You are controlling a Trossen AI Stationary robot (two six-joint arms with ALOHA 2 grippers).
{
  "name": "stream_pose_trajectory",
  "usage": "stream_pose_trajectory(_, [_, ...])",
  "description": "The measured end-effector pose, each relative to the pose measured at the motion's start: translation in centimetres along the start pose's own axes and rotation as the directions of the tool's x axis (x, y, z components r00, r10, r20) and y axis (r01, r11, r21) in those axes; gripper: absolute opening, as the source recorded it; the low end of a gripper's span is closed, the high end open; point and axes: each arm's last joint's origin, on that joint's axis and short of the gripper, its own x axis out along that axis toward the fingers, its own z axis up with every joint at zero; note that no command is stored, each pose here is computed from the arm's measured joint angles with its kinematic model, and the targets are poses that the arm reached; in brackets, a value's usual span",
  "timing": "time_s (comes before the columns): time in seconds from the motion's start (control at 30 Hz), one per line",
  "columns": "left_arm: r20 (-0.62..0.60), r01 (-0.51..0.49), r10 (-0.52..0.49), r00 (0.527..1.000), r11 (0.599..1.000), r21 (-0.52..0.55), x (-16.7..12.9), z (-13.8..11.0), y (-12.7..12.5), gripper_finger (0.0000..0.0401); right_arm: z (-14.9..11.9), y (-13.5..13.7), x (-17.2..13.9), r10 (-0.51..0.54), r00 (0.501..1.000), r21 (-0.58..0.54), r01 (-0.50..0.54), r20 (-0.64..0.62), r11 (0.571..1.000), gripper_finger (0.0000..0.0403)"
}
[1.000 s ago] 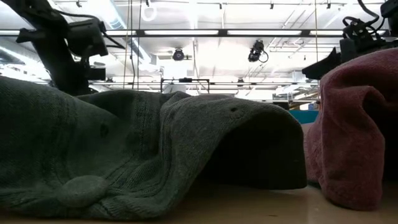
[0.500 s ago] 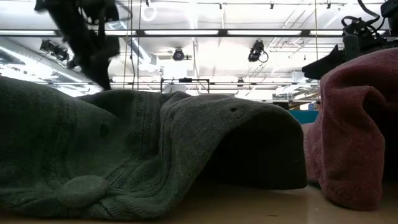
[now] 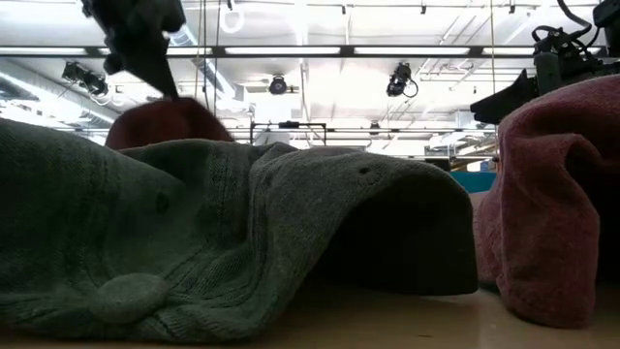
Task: Pick & Place hat
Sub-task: Put the top red cap into the yellow bin
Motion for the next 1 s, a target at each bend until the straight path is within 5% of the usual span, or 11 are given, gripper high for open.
stream_pose_trajectory(0.23, [0.077,0.236,-0.232,0.97,0.971,-0.035,-5.0,0.3,-3.4,0.0001,0.0,0.0,0.0,0.0,1.0,0.008,0.0,0.0,1.0,0.022])
stream_pose_trajectory(0.6, [0.106,0.488,-0.477,0.872,0.863,-0.134,-12.0,-0.1,-7.0,0.0,0.0,0.0,0.0,0.0,1.0,0.025,0.0,0.0,1.0,0.022])
stream_pose_trajectory(0.83, [-0.139,0.31,-0.356,0.924,0.911,-0.272,-12.6,-2.1,-9.2,0.0,0.0,0.0,0.0,0.0,1.0,0.026,0.0,0.0,1.0,0.022])
stream_pose_trajectory(1.0, [-0.399,0.102,-0.202,0.895,0.961,-0.259,-12.8,-5.0,-11.8,0.0,0.0,0.0,0.0,0.0,1.0,0.026,0.0,0.0,1.0,0.022])
